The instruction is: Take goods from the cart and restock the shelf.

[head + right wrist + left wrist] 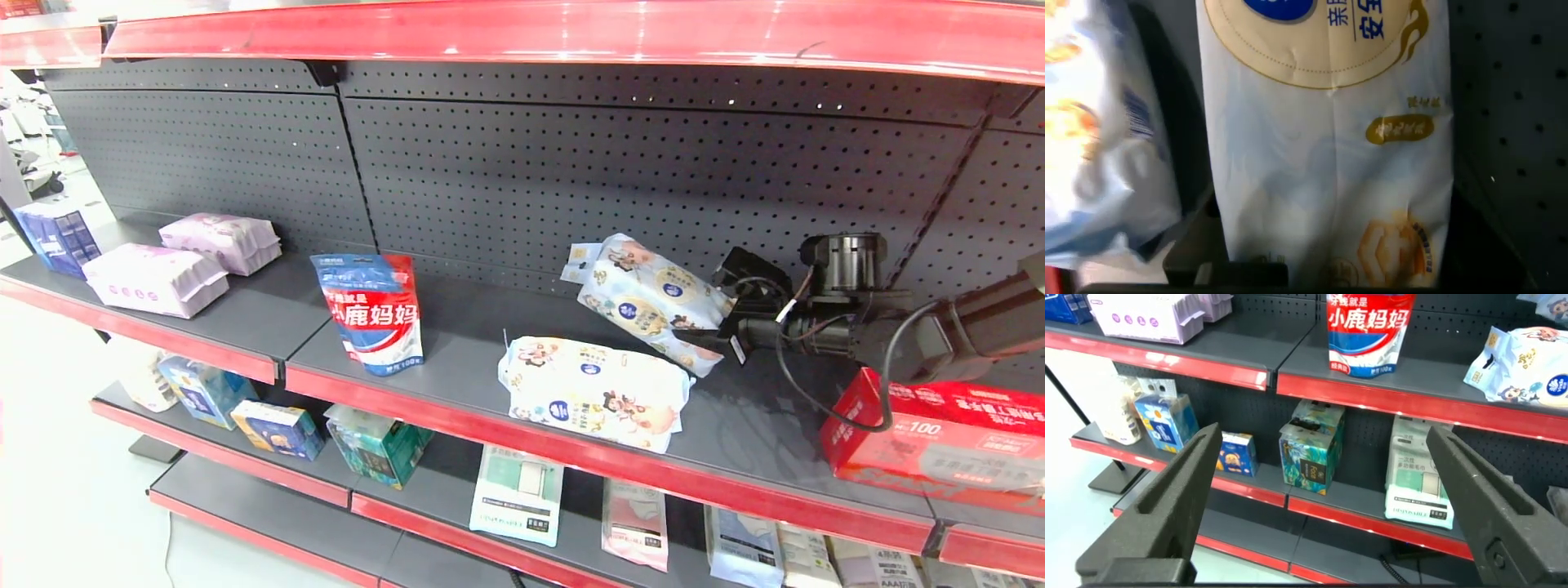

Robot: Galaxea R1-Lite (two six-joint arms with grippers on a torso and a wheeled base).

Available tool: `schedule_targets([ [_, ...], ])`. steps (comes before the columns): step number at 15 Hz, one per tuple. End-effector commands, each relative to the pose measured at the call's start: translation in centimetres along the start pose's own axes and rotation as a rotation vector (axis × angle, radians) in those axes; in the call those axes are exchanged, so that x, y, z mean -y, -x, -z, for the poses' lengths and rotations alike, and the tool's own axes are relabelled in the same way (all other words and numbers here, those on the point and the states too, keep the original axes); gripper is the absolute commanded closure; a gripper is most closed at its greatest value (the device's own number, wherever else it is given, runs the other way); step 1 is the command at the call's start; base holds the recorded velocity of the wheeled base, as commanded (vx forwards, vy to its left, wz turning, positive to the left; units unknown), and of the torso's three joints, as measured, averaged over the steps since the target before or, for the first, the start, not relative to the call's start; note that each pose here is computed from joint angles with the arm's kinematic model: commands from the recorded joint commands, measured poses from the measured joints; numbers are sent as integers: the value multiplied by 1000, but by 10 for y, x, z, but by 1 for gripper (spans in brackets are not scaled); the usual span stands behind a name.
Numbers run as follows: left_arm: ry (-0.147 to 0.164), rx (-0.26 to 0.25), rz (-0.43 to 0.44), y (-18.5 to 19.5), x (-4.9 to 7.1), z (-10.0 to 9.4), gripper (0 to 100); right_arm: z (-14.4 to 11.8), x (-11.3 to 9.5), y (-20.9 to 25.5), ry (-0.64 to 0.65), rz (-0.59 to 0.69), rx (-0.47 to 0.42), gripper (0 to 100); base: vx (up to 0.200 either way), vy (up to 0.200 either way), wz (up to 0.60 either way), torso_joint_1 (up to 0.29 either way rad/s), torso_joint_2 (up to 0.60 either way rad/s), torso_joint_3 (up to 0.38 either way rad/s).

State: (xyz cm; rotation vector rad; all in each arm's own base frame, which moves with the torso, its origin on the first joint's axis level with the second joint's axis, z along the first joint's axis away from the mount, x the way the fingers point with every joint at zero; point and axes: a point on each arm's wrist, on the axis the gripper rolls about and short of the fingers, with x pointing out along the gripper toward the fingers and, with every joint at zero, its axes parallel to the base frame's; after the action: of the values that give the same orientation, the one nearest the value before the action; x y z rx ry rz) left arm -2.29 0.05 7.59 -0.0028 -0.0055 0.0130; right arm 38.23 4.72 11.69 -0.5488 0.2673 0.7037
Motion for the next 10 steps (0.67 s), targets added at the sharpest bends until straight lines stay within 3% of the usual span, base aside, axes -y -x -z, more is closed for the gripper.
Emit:
schedule_targets([
  [1, 0, -1, -1, 0, 0, 0, 0, 6, -1, -8, -6, -12, -11, 100, 0, 0, 0, 0, 0, 0],
  [10, 0, -1, -1, 0, 0, 0, 0, 10, -11, -20, 32, -70, -57, 100, 0, 0, 0, 0, 0, 0],
])
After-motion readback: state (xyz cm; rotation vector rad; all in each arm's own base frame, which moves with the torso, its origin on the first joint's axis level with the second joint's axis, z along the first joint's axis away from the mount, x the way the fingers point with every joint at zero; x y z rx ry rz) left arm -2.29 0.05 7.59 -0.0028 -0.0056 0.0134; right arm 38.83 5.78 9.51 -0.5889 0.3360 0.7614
